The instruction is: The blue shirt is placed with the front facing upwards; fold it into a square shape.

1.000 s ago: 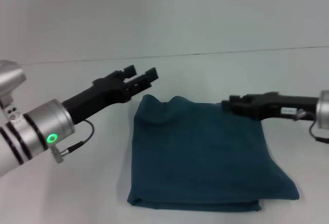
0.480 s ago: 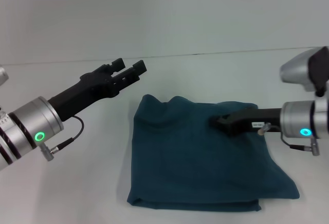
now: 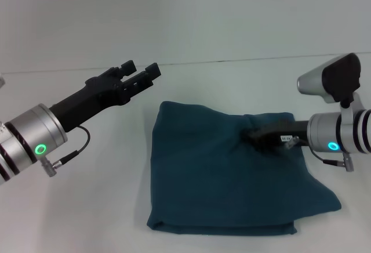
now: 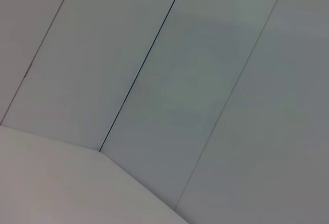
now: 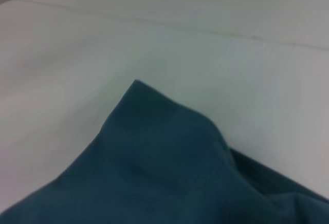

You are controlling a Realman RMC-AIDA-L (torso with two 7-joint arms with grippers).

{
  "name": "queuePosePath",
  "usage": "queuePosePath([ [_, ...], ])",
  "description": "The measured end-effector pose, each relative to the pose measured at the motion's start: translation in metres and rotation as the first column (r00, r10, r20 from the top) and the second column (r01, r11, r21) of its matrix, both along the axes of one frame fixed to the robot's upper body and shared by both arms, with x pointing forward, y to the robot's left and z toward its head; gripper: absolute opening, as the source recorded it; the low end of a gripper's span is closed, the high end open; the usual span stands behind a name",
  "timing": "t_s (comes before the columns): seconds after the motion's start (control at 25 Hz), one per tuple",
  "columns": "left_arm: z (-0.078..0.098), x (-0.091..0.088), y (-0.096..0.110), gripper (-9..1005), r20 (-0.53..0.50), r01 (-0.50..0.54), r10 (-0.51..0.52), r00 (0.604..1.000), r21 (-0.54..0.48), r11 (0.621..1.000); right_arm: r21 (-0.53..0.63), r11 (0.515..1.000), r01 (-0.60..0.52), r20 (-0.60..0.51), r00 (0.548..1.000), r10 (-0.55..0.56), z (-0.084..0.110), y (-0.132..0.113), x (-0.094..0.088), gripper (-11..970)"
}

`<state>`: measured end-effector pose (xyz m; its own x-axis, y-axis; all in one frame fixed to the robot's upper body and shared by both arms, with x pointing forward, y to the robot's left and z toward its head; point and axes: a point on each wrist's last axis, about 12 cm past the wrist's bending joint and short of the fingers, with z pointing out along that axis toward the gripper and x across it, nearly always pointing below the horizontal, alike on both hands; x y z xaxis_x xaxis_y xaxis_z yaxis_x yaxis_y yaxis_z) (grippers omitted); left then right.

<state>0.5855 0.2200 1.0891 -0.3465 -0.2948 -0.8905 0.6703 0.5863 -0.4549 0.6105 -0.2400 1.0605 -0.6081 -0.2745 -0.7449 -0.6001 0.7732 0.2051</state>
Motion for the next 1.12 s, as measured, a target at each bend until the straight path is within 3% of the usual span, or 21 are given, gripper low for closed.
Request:
queuePosePath([
  [0.48, 0.000, 0.000, 0.001, 812, 0.001, -0.004, 0.004, 1.000, -0.001, 1.000, 0.066, 0.997, -0.045, 0.099, 0.994, 0.038, 0.029, 0.007, 0.011, -1],
  [1.12, 0.001, 0.001, 0.001, 813, 0.005, -0.010, 0.010, 1.000, 0.002, 1.000, -0.078, 0.993, -0.091, 0.065, 0.993, 0.096, 0.002, 0.042, 0.017, 4],
])
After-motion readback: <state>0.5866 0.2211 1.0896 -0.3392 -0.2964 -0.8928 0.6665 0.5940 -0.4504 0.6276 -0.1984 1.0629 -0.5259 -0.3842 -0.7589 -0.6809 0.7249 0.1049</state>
